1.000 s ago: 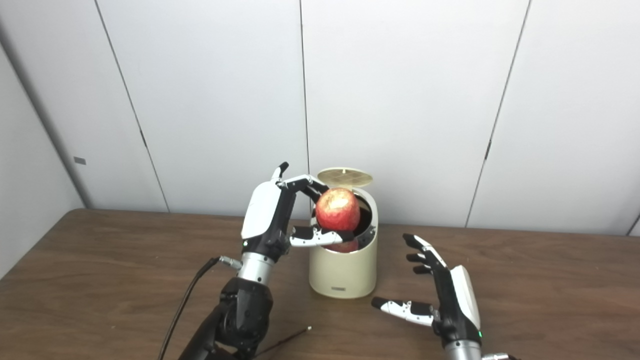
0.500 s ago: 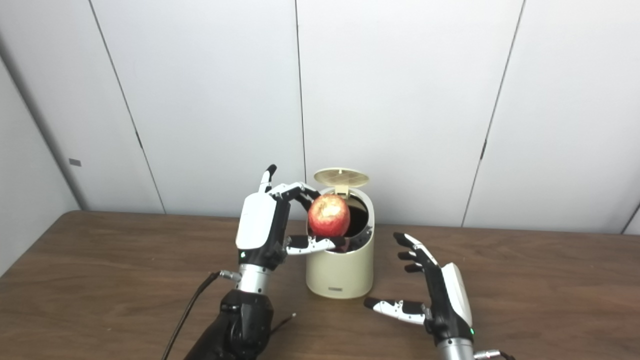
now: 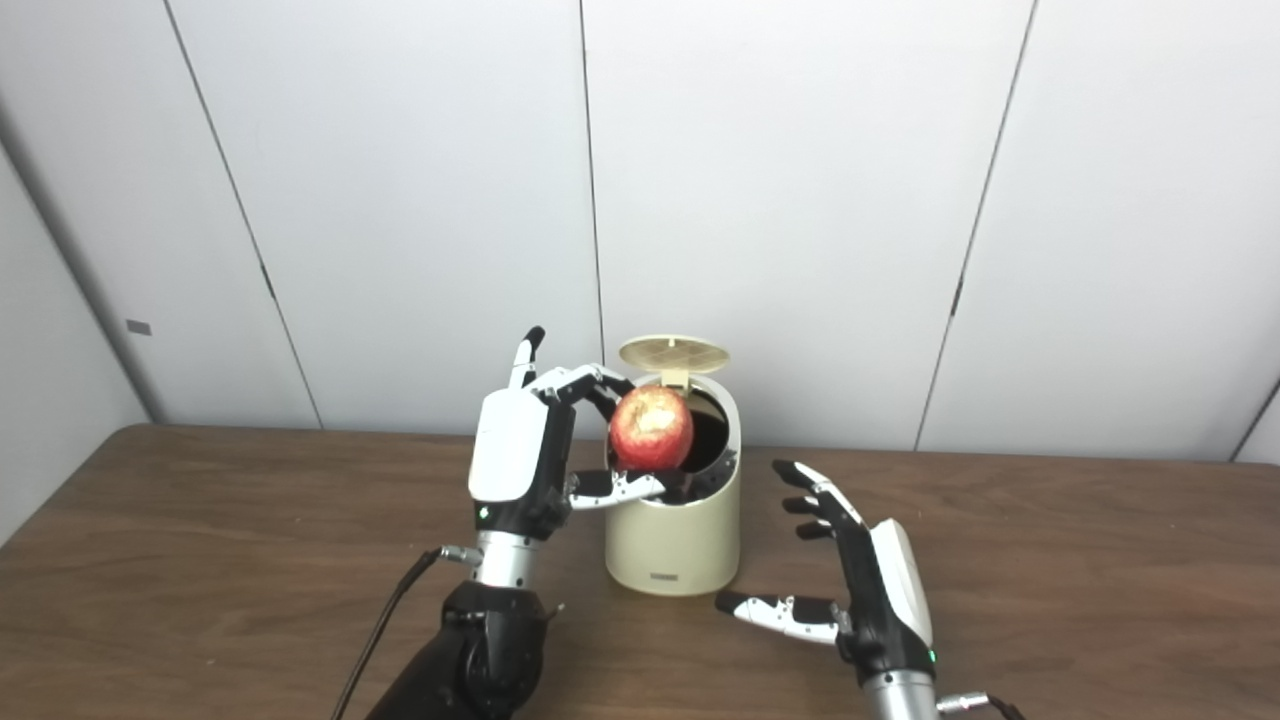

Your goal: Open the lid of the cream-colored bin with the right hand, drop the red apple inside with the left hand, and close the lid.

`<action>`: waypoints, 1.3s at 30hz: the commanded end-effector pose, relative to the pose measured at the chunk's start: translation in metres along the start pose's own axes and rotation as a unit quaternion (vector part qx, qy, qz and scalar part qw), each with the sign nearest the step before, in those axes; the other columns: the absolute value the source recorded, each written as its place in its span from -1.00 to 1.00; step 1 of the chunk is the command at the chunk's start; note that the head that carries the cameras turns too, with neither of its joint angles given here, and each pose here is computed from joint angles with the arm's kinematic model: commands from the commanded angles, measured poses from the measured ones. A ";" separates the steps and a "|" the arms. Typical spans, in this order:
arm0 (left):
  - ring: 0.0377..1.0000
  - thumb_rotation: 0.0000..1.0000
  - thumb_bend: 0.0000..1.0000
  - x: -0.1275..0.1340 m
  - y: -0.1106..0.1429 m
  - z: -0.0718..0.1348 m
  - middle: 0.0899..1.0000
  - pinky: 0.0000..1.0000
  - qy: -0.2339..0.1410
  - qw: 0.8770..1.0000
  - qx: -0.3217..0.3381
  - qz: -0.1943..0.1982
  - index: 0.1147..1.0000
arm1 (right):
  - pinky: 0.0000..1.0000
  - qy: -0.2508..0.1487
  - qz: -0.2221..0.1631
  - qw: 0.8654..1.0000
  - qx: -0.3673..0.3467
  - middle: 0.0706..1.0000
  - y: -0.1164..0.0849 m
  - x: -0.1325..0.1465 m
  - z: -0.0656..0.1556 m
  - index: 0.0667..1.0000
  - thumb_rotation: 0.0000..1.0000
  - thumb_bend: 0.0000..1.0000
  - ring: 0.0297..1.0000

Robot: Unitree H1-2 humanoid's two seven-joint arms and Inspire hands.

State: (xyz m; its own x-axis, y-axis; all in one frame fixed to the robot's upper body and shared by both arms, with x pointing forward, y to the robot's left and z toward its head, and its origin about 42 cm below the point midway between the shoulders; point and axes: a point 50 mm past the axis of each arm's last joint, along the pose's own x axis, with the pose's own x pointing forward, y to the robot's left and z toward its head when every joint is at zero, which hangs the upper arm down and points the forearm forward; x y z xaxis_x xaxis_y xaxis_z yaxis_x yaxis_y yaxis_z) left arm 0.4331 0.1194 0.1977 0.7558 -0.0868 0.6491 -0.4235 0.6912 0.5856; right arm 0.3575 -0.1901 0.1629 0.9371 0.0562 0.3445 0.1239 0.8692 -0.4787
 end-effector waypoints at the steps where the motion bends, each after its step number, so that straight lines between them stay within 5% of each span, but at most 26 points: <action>1: 0.18 -1.00 0.04 0.023 0.006 0.011 -0.21 1.00 -0.031 0.999 -0.007 0.028 -0.08 | 0.30 -0.031 -0.012 0.999 0.006 0.62 -0.004 0.011 0.017 0.57 -0.72 0.50 0.48; 22: 0.13 -1.00 0.04 0.027 -0.008 0.009 -0.20 0.95 -0.032 0.999 0.002 0.023 -0.09 | 0.30 -0.032 -0.008 0.999 0.010 0.63 -0.003 0.009 0.019 0.58 -0.67 0.48 0.48; 32: 0.18 -1.00 0.04 0.024 -0.009 0.006 -0.13 0.73 -0.020 0.999 0.025 0.003 -0.08 | 0.25 -0.037 -0.006 0.999 0.010 0.62 -0.004 0.009 0.020 0.57 -0.64 0.48 0.43; 33: 0.20 -0.93 0.04 0.024 -0.009 0.005 0.02 0.73 -0.019 0.999 0.028 0.002 -0.10 | 0.24 -0.038 -0.006 0.999 0.010 0.62 -0.004 0.009 0.019 0.57 -0.64 0.48 0.43; 35: 0.26 -0.69 0.53 0.023 -0.008 0.005 0.18 0.72 -0.018 0.999 0.031 -0.002 0.22 | 0.22 -0.040 -0.006 0.999 0.010 0.62 -0.003 0.009 0.020 0.57 -0.65 0.49 0.41; 39: 0.31 -0.62 0.66 0.022 -0.007 0.005 0.27 0.75 -0.018 0.999 0.033 -0.007 0.32 | 0.21 -0.041 -0.006 0.999 0.011 0.62 -0.003 0.009 0.020 0.57 -0.66 0.49 0.41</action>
State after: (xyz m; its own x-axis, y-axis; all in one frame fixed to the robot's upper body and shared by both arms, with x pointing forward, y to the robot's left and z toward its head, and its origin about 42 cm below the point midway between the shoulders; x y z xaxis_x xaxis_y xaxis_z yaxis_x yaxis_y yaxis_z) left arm 0.4439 0.1099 0.1913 0.7781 -0.1109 0.6183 -0.4150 0.6482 0.6385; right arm 0.3563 -0.1868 0.1639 0.9383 0.0746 0.3376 0.1032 0.8716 -0.4793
